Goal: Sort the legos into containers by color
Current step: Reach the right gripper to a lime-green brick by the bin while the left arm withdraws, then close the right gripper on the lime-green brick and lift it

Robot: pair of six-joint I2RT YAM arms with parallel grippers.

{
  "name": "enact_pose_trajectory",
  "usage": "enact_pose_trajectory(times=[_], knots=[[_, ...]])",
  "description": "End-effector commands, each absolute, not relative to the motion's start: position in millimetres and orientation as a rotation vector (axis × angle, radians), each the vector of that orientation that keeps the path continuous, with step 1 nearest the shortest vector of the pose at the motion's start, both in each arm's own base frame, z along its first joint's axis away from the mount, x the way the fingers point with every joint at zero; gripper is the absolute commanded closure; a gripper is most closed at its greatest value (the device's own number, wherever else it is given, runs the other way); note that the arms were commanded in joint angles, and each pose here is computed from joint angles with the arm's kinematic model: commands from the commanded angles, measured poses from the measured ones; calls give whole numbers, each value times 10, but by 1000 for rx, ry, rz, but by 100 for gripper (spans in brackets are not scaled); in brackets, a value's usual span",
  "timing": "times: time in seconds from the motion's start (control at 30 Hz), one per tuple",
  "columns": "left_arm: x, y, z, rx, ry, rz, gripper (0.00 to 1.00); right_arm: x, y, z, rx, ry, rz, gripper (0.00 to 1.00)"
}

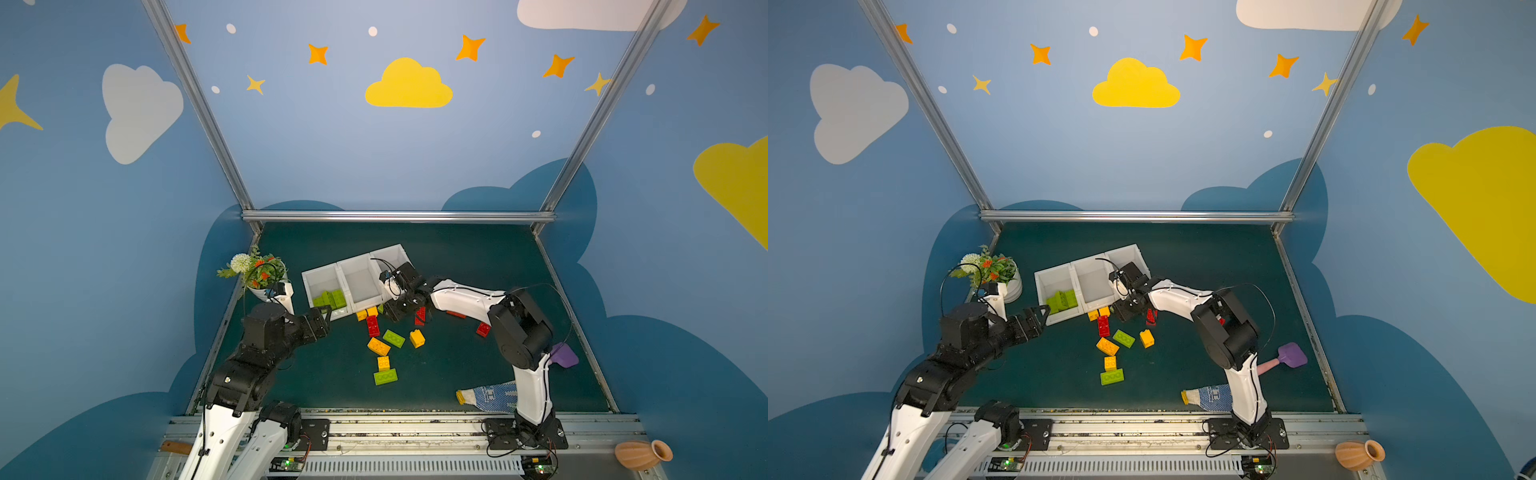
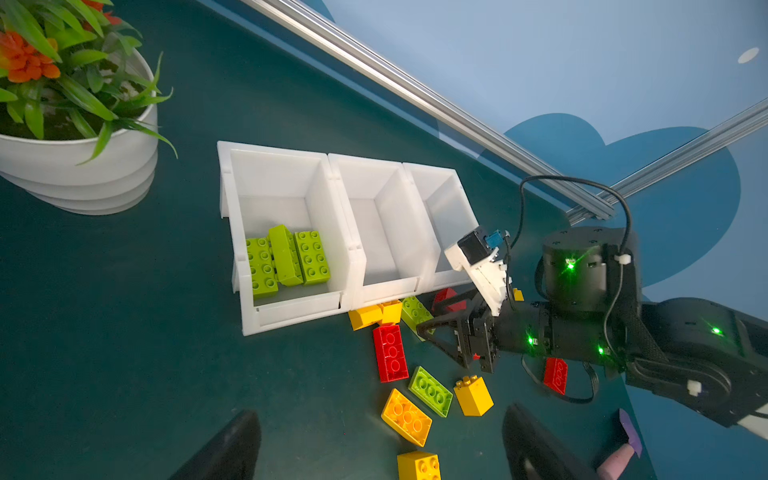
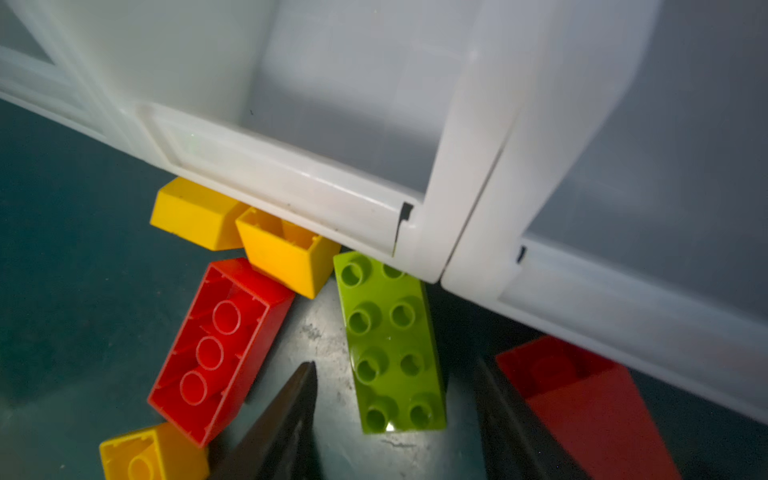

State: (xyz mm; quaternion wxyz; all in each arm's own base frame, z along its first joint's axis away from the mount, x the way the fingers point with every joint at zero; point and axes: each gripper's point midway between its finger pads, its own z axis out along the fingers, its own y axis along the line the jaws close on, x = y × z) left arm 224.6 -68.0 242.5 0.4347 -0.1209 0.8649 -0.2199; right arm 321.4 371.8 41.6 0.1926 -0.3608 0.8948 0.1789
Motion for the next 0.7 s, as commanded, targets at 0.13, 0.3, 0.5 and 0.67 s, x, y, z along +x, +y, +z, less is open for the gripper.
enact_pose_trajectory(times=[0.13,0.3,0.5,0.67], knots=[[2255,-702,2423,-288,2151,-562,10,3249,3754,343,-1041,2503,479,42],[2254,-704,2416,-287,2153,-562,9,3215,3778,255,-1077,2495,428,49],[2248,-712,2418,-283,2154,-568,9,3199,3780,179,-1113,2497,357,61],[2234,-693,2422,-287,2149,-559,8,3150,3765,201,-1099,2506,381,74]])
